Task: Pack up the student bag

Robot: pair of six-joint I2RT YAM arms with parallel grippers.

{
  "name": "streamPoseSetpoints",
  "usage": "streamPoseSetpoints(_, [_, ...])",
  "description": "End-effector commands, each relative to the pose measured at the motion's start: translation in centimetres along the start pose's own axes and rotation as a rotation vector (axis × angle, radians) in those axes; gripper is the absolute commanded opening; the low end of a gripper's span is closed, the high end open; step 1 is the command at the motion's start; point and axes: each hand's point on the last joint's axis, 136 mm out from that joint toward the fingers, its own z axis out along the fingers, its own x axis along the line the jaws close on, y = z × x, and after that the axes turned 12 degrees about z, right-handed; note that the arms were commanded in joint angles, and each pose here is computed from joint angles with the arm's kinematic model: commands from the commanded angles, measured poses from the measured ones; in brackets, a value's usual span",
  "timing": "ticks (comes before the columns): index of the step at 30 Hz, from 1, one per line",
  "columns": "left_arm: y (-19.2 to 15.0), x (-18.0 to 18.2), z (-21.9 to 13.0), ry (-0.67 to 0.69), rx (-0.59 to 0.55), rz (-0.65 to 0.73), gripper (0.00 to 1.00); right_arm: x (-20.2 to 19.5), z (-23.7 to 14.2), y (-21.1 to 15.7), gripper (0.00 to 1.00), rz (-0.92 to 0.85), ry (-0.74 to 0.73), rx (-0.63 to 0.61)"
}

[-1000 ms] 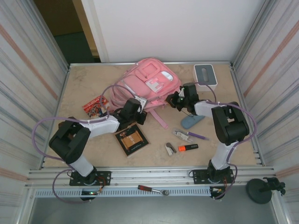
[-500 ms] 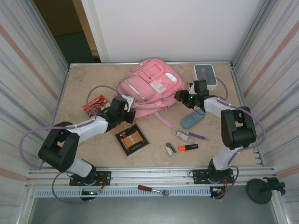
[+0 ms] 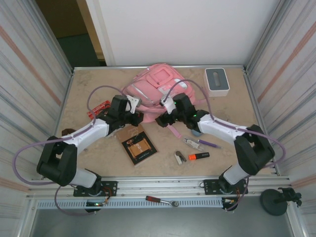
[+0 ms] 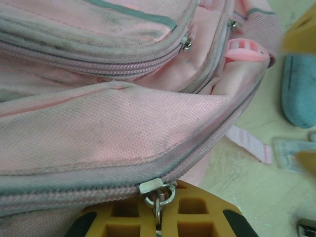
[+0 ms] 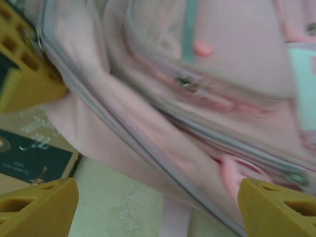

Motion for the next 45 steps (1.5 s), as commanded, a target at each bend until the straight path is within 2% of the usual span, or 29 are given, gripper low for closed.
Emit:
streamPoseSetpoints(1, [4.5, -1.6, -2.2, -0.06, -0.124, 0.059, 0.0, -0.1, 1.9, 1.3, 0.81, -0.166, -0.026, -0.005])
streamPoseSetpoints(3, [4.5, -1.5, -2.2, -0.058, -0.121, 0.062, 0.0, 0.1, 2.9, 1.5, 0.73, -0.189, -0.019, 0.003])
streamPoseSetpoints(4, [4.5, -1.5, -2.2, -0.058, -0.12, 0.062, 0.0, 0.1, 3.3, 1.6, 0.65, -0.196, -0.019, 0.006])
streamPoseSetpoints(6, [4.3, -1.4, -2.2, -0.049, -0.108, 0.061, 0.0, -0.2, 3.7, 1.6, 0.42, -0.207, -0.036, 0.013])
streamPoseSetpoints(9, [3.5, 0.1, -2.5, 0.04, -0.076, 0.053, 0.0, -1.7, 3.2, 1.4, 0.16, -0.207, -0.11, 0.016])
streamPoseSetpoints(12, [1.9, 2.4, -3.1, 0.158, -0.016, 0.024, 0.0, -3.4, 2.3, 0.6, 0.0, -0.192, -0.157, 0.024])
streamPoseSetpoints(17, [-0.8, 6.7, -4.4, 0.363, 0.074, -0.05, 0.0, -5.4, 1.0, -0.6, 0.0, -0.186, -0.198, 0.042])
streamPoseSetpoints(24, [-1.4, 8.6, -5.7, 0.439, 0.073, -0.103, 0.0, -6.3, 0.6, -1.4, 0.0, -0.26, -0.201, 0.103])
streamPoseSetpoints(27, [-0.9, 7.5, -5.5, 0.375, 0.053, -0.097, 0.0, -6.9, 0.4, -1.5, 0.0, -0.271, -0.203, 0.123])
streamPoseSetpoints(33, [1.8, 1.1, -4.0, 0.028, -0.069, -0.067, 0.0, -6.0, 0.7, -0.5, 0.01, -0.272, -0.163, 0.144])
streamPoseSetpoints(35, [2.5, -0.5, -3.9, -0.044, -0.09, -0.053, 0.0, -4.8, 0.7, -0.4, 0.1, -0.25, -0.111, 0.155])
streamPoseSetpoints(38, [3.0, -2.1, -3.9, -0.099, -0.096, -0.034, 0.0, -2.4, -0.2, 0.2, 0.36, -0.184, 0.006, 0.139])
streamPoseSetpoints(40, [2.9, -2.7, -3.7, -0.111, -0.09, -0.023, 0.0, -0.5, -0.8, 0.8, 0.49, -0.15, 0.101, 0.114])
streamPoseSetpoints(42, [2.8, -3.2, -3.4, -0.121, -0.08, -0.011, 0.0, 1.0, -0.7, 1.4, 0.55, -0.137, 0.161, 0.097])
streamPoseSetpoints(45, [2.4, -3.6, -3.0, -0.13, -0.065, -0.002, 0.0, 2.6, 0.1, 2.0, 0.58, -0.145, 0.214, 0.087])
